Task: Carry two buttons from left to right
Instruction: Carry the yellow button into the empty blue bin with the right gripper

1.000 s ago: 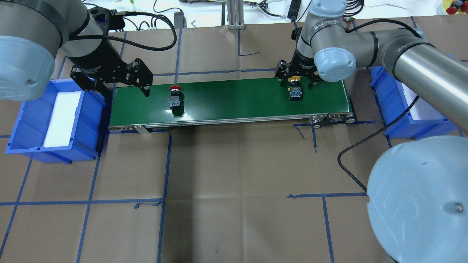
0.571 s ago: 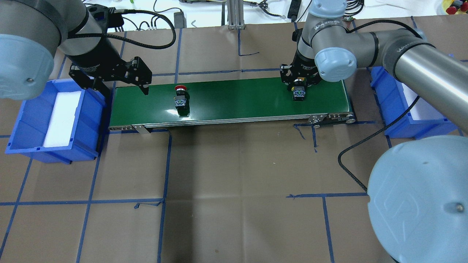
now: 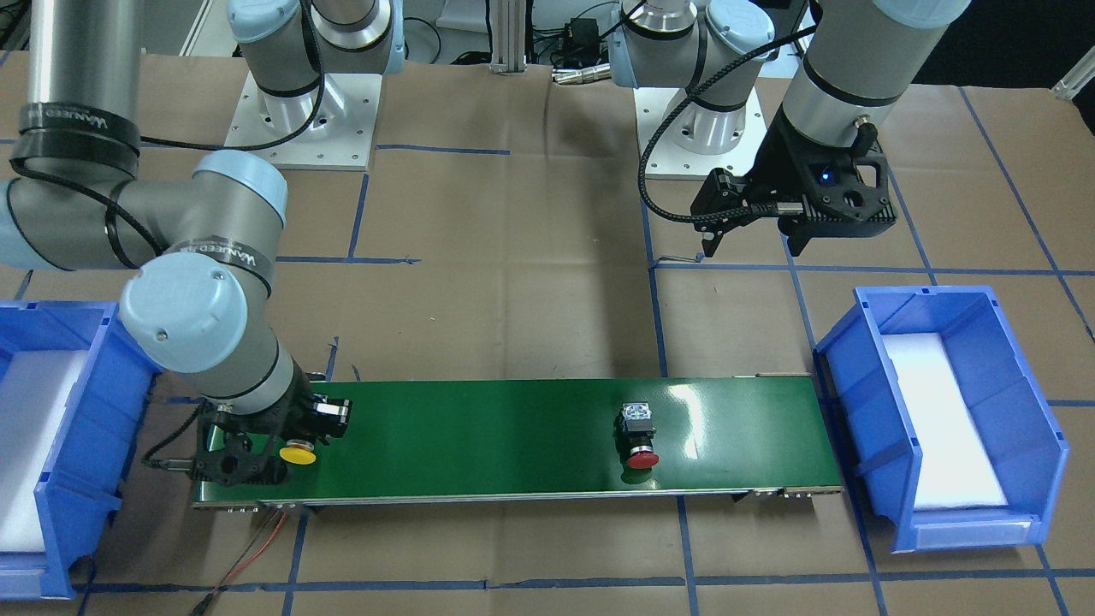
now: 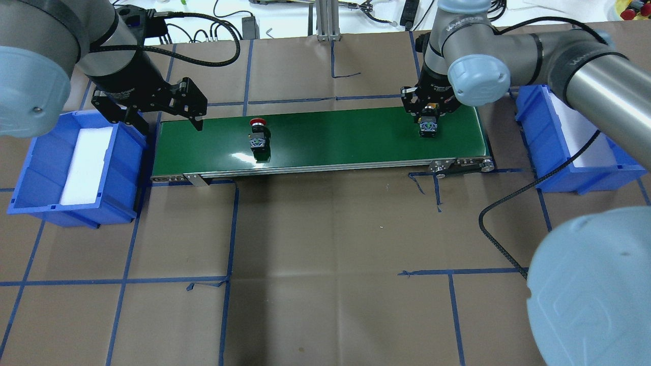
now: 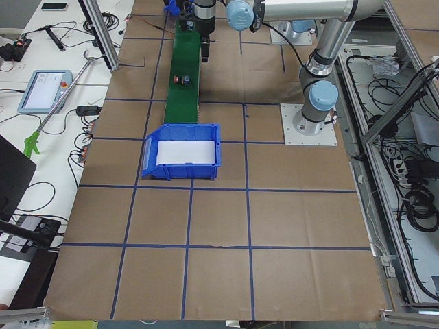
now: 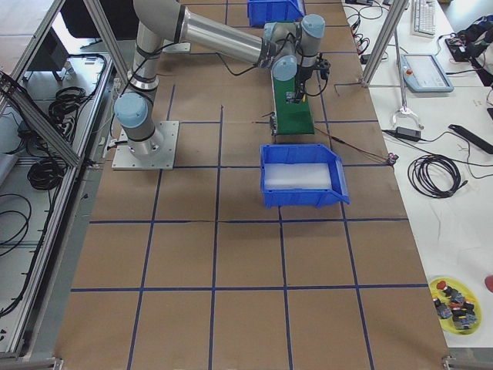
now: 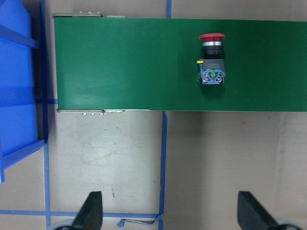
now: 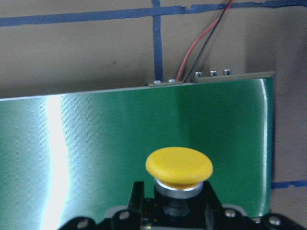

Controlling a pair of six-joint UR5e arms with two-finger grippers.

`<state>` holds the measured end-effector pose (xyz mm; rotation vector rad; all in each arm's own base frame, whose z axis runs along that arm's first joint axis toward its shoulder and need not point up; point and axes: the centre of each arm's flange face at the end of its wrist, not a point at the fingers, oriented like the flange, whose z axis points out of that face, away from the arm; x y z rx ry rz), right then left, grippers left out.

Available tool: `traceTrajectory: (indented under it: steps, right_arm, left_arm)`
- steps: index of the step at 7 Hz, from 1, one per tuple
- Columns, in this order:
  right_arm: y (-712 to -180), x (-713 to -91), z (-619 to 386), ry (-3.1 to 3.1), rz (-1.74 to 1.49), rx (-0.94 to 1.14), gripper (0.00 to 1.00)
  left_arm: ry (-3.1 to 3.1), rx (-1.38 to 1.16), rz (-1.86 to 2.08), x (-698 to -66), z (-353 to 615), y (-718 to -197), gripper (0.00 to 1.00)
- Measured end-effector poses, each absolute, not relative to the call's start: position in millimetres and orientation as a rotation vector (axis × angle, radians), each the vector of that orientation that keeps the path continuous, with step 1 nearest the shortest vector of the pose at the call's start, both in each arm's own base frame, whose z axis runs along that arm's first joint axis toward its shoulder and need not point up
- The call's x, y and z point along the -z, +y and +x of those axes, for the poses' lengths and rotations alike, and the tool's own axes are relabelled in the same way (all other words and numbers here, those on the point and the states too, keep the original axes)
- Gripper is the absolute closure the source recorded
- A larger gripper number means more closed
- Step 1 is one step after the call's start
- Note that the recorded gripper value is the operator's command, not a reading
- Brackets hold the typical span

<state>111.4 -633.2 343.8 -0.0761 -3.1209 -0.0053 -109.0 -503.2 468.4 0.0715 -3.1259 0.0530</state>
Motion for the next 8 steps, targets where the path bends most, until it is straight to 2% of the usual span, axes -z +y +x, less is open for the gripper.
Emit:
traceTrajectory:
  steps: [2,4,6,8]
  right_arm:
    - [-620,-410,12,-3.118,0.030,-0.020,0.94]
    - [-604,-432,-103,-3.102,0.203,-0.054,0.95]
    - [-593,-417,-180,-3.103,0.225,-0.049,0.95]
    - [-599,-365,-206,-3.099,0.205,-0.091,0.95]
  left_arm:
    - [-3.127,-0.056,0.082,-469,-108,-503,0.00]
    - [-3.144,-0.052,0.088,-468,-106,-503,0.00]
    - [-3.155,-0.050,0.091,-468,-106,-504,0.00]
    - [-3.154,-0.050,0.091,-468,-106,-504,0.00]
